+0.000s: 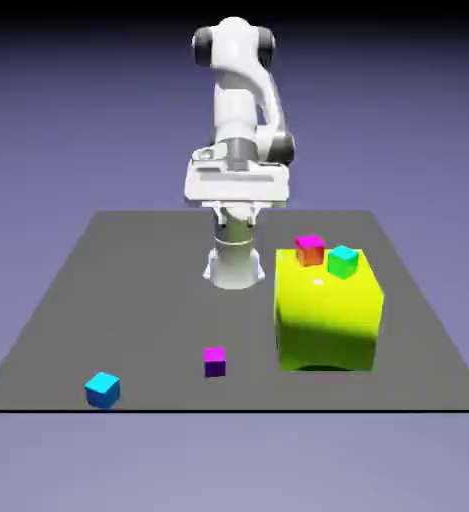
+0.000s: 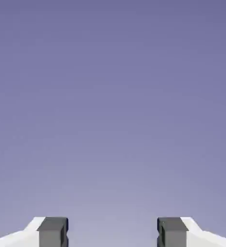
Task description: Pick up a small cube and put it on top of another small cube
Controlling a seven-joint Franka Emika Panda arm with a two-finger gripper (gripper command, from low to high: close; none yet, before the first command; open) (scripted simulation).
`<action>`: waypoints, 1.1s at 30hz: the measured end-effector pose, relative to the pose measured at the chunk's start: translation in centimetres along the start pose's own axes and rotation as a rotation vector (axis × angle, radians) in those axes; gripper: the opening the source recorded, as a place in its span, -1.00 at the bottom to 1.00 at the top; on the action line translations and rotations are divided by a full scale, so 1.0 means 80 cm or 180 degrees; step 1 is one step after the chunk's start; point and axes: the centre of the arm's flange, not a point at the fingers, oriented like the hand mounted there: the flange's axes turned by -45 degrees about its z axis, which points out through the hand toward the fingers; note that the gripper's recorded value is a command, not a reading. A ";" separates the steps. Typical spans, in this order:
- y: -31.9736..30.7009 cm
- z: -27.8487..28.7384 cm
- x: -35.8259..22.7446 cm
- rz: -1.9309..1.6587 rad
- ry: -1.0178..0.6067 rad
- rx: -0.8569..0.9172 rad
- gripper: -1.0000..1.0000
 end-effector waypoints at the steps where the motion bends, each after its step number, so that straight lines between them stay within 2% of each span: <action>1: 0.010 0.012 0.004 0.0057 -0.0092 -0.0014 0.00; 9: 0.096 0.112 0.014 0.0511 -0.0814 -0.0140 0.00; 16: 0.184 0.200 -0.009 0.0900 -0.1422 -0.0271 0.00; 29: 0.342 0.341 -0.120 0.1490 -0.2483 -0.0502 0.00; 31: 0.342 0.341 -0.120 0.1492 -0.2487 -0.0503 0.00; 33: 0.342 0.372 -0.149 0.1488 -0.2487 -0.0504 0.00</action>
